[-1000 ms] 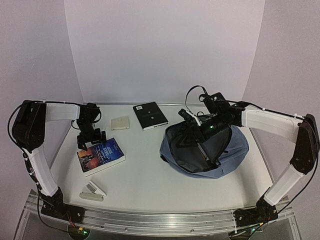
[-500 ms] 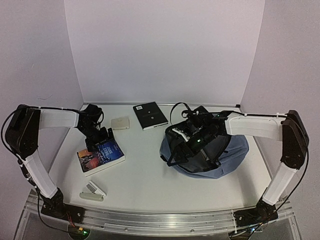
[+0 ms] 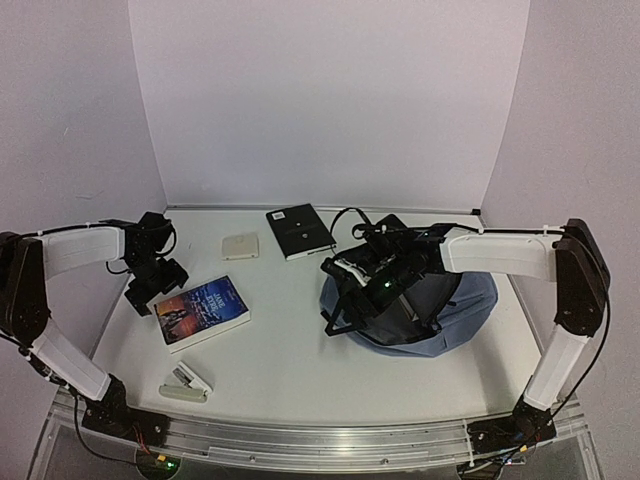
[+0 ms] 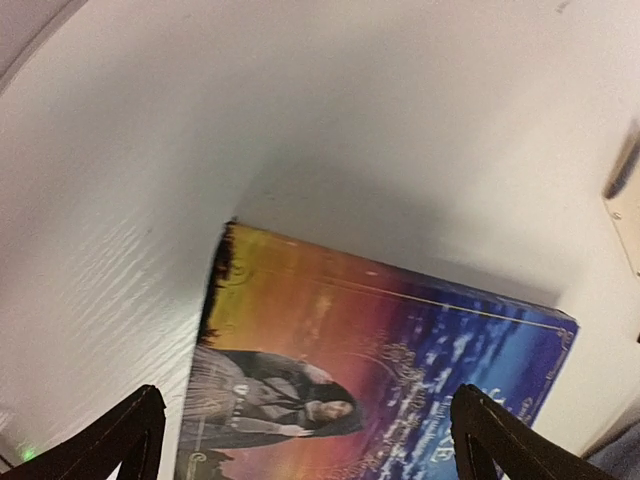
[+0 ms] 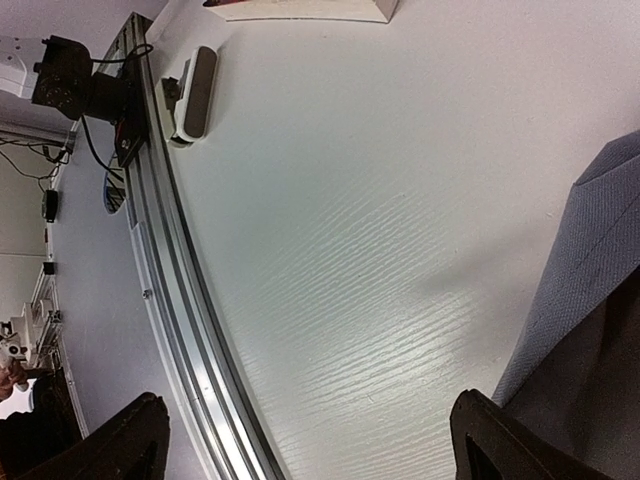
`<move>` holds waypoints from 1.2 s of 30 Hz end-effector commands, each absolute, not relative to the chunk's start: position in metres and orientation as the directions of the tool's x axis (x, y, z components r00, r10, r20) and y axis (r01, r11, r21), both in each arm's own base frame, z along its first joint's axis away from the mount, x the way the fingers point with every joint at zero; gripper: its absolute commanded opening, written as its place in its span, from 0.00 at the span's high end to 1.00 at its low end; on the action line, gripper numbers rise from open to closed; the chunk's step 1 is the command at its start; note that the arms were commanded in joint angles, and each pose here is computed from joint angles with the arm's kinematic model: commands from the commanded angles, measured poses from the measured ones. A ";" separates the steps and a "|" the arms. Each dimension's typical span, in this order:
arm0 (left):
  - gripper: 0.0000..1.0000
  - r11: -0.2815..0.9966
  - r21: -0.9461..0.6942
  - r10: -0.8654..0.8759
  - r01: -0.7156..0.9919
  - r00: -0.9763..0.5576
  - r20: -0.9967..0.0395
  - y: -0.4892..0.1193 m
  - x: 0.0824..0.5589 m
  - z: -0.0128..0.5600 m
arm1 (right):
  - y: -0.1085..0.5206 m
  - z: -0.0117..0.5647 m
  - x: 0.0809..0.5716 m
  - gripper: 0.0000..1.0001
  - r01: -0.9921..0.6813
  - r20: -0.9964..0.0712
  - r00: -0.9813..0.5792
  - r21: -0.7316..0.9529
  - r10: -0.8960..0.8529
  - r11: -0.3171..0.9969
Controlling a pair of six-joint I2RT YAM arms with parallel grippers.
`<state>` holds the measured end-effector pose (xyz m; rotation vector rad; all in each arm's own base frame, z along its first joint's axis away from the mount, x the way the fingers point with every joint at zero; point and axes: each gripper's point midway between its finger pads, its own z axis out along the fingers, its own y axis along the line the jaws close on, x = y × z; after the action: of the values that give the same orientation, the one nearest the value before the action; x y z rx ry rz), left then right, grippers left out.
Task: Pack the student bag
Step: Pick up the stationery from the center of the board.
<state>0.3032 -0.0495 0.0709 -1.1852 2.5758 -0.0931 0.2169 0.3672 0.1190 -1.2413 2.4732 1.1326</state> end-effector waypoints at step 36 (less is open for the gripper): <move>0.00 0.821 -0.539 -0.432 -0.191 -0.825 -0.366 -0.162 0.366 0.138 | 0.429 0.129 0.299 0.02 -0.629 -0.516 -0.776 0.586 -0.363 0.511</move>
<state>0.3542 -0.1776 0.1470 -0.5395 2.4327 -0.6697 0.2679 0.3957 0.1072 -1.0053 2.5199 1.0498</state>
